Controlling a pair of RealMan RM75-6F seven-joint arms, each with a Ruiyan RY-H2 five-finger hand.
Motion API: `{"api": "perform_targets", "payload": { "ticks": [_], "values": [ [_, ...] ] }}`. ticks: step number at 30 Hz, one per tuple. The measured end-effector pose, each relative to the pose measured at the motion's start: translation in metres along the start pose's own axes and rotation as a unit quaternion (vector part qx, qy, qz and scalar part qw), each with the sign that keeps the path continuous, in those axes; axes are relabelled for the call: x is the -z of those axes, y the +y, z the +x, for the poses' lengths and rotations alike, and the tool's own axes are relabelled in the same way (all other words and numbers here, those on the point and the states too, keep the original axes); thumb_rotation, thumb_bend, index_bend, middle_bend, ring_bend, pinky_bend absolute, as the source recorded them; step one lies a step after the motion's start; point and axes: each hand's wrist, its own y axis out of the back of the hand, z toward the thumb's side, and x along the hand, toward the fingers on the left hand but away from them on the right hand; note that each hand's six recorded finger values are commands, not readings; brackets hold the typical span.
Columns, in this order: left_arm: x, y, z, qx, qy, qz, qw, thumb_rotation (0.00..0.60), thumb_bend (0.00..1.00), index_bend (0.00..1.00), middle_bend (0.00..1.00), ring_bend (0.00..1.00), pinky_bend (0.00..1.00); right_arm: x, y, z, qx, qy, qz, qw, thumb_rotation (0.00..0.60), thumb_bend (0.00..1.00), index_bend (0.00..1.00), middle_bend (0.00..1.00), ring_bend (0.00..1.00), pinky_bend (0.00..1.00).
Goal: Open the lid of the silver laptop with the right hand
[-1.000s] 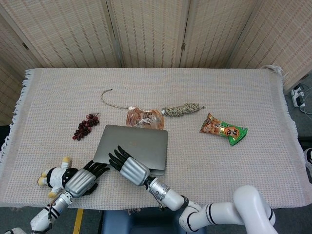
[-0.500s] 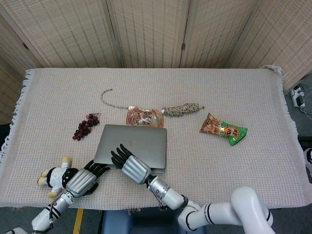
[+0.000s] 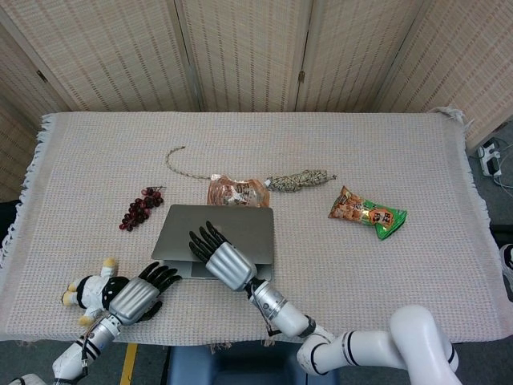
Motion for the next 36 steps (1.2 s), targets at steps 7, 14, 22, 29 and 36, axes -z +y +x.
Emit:
{"api": "perform_targets", "payload": {
  "ticks": [7, 14, 22, 29, 36],
  "values": [
    [0.0, 0.001, 0.0, -0.002, 0.0, 0.0, 1.0, 0.6, 0.6, 0.15, 0.14, 0.09, 0.0, 0.031, 0.013, -0.002, 0.009, -0.034, -0.018, 0.9992, 0.6, 0.65, 0.0, 0.0, 0.0, 0.0],
    [0.0, 0.001, -0.001, -0.002, 0.001, 0.002, 1.0, 0.6, 0.6, 0.15, 0.14, 0.09, 0.0, 0.066, 0.024, -0.012, 0.012, -0.072, -0.031, 0.9968, 0.6, 0.65, 0.0, 0.0, 0.0, 0.0],
    [-0.001, 0.0, -0.002, 0.0, 0.002, 0.003, 1.0, 0.6, 0.6, 0.15, 0.14, 0.09, 0.0, 0.102, 0.03, -0.028, 0.005, -0.107, -0.035, 0.9937, 0.6, 0.65, 0.0, 0.0, 0.0, 0.0],
    [-0.001, -0.001, -0.002, 0.002, 0.004, 0.005, 1.0, 0.6, 0.6, 0.15, 0.14, 0.09, 0.0, 0.127, 0.023, -0.038, -0.011, -0.135, -0.043, 0.9898, 0.6, 0.65, 0.0, 0.0, 0.0, 0.0],
    [-0.001, -0.003, -0.002, 0.005, 0.006, 0.005, 1.0, 0.6, 0.6, 0.15, 0.14, 0.09, 0.0, 0.151, 0.017, -0.047, -0.02, -0.166, -0.051, 0.9846, 0.6, 0.65, 0.0, 0.0, 0.0, 0.0]
  ]
}}
